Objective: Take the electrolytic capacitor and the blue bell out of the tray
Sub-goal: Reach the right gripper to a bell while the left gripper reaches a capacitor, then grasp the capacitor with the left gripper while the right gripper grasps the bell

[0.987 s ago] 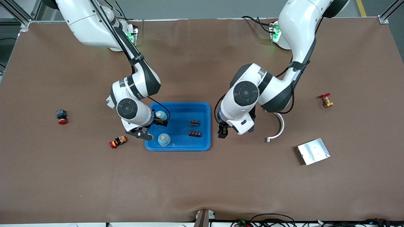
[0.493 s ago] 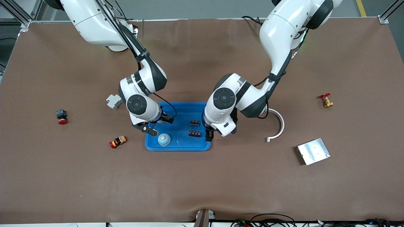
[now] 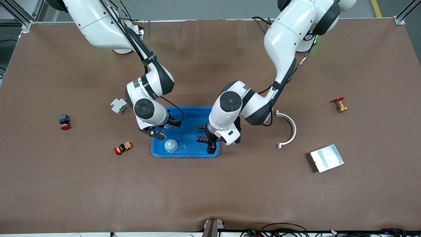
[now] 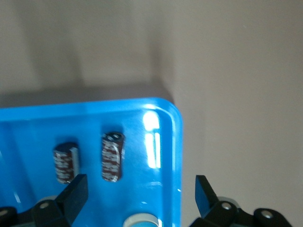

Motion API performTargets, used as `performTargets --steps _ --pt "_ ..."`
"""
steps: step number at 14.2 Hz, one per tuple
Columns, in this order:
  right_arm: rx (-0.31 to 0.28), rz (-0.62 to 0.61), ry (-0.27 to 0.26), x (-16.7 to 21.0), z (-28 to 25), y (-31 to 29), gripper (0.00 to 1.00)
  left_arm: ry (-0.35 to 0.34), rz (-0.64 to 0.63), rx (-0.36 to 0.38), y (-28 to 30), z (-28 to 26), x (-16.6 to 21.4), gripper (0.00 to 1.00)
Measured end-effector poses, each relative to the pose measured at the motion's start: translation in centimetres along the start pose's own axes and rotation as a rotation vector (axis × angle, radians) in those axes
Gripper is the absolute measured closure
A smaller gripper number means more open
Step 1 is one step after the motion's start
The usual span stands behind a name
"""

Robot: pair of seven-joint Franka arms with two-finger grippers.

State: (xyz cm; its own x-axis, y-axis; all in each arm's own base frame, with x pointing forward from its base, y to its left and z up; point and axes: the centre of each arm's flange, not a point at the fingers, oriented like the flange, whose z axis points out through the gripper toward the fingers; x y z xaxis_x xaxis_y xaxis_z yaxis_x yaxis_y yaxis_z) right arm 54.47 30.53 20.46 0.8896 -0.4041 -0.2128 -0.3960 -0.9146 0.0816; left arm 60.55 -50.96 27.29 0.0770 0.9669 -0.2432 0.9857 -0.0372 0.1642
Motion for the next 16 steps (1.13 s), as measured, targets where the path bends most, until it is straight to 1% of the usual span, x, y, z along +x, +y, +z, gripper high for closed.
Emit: performTargets --steps 2,6,10,16 --pt "0.002 -0.001 0.001 0.0 0.9 0.1 0.0 -0.009 -0.015 -0.029 0.6 0.5 -0.1 0.0" --pt "0.013 -0.001 0.009 0.1 1.6 0.1 0.0 0.011 0.002 -0.056 0.1 3.3 -0.5 0.0" --pt "0.014 -0.011 0.01 0.1 1.6 0.1 0.0 0.035 0.014 -0.071 -1.5 6.3 -1.1 0.0" --pt "0.006 -0.04 -0.001 0.8 2.2 1.2 0.0 0.05 0.029 -0.077 -2.6 7.9 -1.7 0.0"
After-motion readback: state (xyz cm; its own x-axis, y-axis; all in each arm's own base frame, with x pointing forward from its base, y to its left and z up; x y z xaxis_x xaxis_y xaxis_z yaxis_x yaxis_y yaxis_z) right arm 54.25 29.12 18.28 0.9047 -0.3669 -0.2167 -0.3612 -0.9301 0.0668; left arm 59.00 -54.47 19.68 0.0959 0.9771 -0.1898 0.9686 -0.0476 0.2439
